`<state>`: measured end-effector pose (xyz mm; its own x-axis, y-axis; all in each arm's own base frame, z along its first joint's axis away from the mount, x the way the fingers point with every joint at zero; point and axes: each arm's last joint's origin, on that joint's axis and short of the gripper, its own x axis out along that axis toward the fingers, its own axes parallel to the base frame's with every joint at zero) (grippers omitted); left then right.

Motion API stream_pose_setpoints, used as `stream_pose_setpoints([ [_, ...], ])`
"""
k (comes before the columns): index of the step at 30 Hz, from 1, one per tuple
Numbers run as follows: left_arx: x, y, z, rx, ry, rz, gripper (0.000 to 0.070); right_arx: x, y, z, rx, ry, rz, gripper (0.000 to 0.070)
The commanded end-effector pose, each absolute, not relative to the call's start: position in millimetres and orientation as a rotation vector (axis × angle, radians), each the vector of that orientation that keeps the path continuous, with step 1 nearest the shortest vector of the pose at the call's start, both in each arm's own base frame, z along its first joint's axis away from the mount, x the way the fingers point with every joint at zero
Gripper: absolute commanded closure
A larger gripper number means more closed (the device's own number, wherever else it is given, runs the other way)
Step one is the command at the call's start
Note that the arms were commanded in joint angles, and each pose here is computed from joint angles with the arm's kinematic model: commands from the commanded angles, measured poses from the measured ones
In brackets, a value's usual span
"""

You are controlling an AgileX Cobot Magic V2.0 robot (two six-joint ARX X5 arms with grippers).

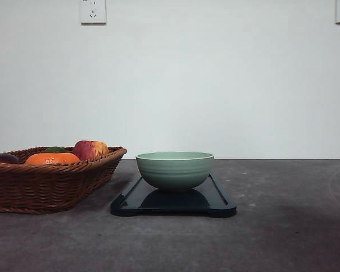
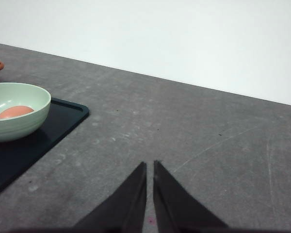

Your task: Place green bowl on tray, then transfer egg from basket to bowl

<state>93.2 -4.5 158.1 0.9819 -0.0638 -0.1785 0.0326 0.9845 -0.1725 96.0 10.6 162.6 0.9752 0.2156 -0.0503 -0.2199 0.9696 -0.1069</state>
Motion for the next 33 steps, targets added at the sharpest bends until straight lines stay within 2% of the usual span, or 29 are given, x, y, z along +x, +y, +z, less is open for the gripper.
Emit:
stream_pose_setpoints([
  [1, 93.6, -4.5, 151.5, -0.159, 0.214, -0.046, 0.0700, 96.3, 10.4, 162.6, -0.099, 0.029, 0.215, 0.0682],
  [33, 93.6, -4.5, 151.5, -0.159, 0.214, -0.046, 0.0700, 96.3, 10.4, 162.6, -0.099, 0.029, 0.215, 0.0682],
])
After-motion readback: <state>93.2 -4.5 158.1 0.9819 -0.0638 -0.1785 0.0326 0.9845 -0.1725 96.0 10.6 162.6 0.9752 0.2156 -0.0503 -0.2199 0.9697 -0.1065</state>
